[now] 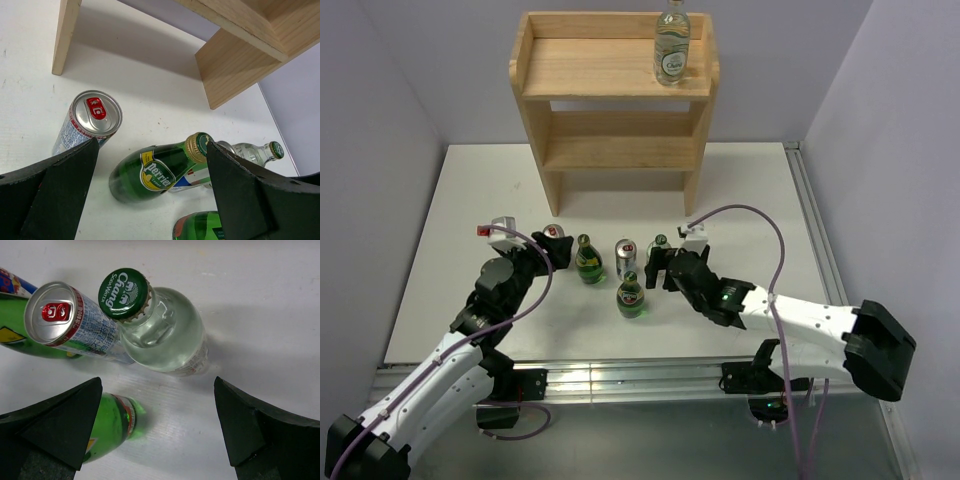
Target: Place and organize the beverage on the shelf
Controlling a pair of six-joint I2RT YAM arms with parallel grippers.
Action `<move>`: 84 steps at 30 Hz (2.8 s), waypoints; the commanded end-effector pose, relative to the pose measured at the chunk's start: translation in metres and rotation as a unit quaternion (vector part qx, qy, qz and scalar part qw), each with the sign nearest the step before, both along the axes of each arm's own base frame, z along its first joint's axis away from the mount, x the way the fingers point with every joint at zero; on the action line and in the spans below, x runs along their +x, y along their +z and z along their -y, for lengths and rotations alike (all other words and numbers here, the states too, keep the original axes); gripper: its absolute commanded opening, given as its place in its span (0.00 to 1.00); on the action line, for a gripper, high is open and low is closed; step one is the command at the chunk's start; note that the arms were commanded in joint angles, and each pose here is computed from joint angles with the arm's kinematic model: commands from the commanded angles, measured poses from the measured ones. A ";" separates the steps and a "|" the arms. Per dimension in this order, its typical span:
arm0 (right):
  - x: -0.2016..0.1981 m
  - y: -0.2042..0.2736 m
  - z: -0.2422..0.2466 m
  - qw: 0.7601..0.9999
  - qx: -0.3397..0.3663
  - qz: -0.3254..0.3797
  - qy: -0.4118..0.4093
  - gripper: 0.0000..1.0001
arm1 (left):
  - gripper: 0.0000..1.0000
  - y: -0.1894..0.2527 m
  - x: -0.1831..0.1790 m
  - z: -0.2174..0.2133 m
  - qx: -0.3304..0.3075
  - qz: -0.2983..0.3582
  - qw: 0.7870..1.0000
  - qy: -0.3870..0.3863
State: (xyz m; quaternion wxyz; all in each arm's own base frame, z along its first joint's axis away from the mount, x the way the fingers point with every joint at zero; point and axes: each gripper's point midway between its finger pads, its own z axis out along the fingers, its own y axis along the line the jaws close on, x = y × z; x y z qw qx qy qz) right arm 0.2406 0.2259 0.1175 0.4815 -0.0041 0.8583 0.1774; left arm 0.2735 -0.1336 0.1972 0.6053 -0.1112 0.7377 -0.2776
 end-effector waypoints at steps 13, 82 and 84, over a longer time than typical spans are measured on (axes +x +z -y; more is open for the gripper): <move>0.050 -0.033 -0.022 0.996 -0.065 0.034 -0.055 1.00 | 0.96 0.006 0.000 0.006 -0.001 0.019 1.000 -0.013; 0.050 0.204 0.008 0.968 -0.001 0.188 -0.166 0.00 | 0.96 -0.004 0.005 0.011 0.005 0.007 1.000 -0.016; 0.049 0.226 0.006 0.970 -0.009 0.193 -0.150 0.00 | 0.96 -0.001 0.005 0.010 0.004 0.009 1.000 -0.016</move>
